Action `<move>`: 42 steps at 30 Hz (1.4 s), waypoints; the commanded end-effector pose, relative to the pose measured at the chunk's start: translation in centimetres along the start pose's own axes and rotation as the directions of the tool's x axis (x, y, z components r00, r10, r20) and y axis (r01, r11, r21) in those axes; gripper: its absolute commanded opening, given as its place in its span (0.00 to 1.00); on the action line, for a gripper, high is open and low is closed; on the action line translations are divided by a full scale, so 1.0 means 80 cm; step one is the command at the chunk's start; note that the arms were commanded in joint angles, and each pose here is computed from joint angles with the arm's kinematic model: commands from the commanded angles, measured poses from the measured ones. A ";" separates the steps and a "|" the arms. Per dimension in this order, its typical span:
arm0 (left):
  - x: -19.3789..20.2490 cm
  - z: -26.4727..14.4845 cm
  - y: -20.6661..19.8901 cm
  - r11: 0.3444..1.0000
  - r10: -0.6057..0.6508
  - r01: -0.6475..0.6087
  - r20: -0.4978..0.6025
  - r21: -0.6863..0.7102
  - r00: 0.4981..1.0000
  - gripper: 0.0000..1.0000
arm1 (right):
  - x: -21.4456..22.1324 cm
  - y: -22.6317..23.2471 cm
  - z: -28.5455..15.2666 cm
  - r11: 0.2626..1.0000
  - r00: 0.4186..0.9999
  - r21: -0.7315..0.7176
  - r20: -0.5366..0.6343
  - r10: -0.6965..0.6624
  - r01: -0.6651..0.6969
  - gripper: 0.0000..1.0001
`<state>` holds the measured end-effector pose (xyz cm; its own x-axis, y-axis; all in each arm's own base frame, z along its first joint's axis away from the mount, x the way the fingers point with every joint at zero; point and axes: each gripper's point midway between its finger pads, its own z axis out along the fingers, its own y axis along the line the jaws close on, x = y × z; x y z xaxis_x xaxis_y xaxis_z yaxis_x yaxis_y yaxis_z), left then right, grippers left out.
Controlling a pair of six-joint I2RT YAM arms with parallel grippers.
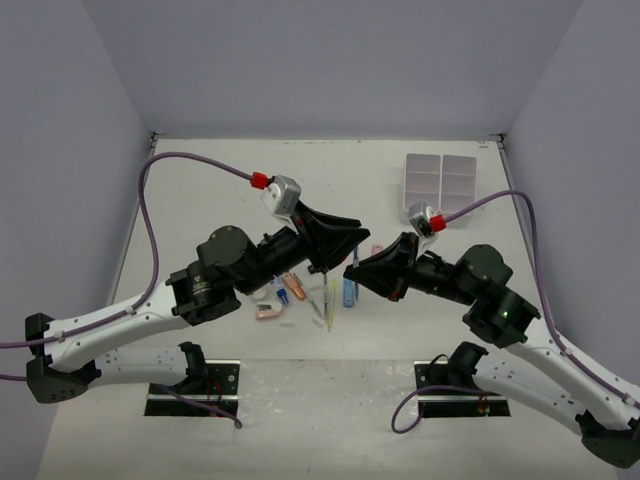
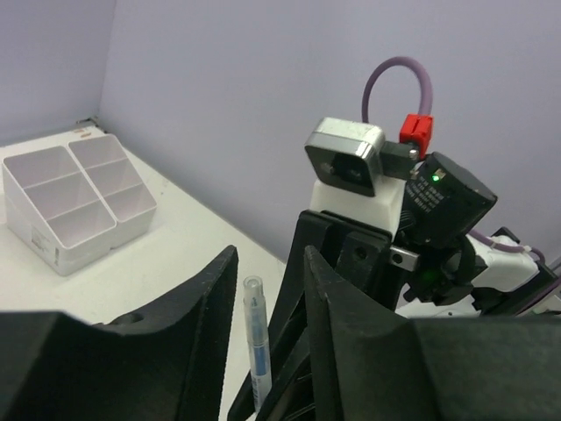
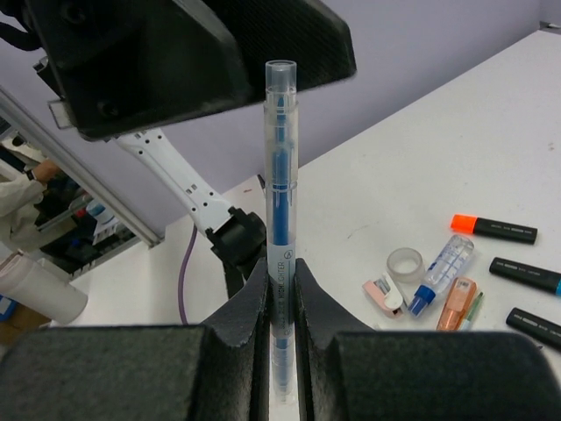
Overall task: Sort the stationery into containers
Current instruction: Close the pen cap on the pen.
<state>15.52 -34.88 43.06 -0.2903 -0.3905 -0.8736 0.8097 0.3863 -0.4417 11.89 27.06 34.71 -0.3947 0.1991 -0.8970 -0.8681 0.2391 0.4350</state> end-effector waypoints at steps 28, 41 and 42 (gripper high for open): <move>0.153 -0.026 -0.002 0.994 -0.105 0.110 -0.246 0.007 0.964 0.00 | -0.209 0.018 0.032 0.963 0.958 0.195 0.185 -0.220 0.184 0.00; 0.064 0.001 -0.019 0.995 0.096 -0.099 -0.193 -0.009 0.976 0.00 | -0.067 -0.055 0.053 0.974 0.991 0.198 0.047 -0.124 0.112 0.00; 0.070 0.000 -0.017 0.996 0.086 -0.090 -0.197 -0.010 0.977 0.00 | -0.076 -0.050 0.049 0.974 0.989 0.196 0.066 -0.130 0.115 0.00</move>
<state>18.05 -34.84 40.30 -0.2171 -0.2793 -0.9353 0.7147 0.6072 -0.3472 15.79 29.29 33.50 -0.4041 0.0351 -0.9140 -0.8442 0.3704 0.3874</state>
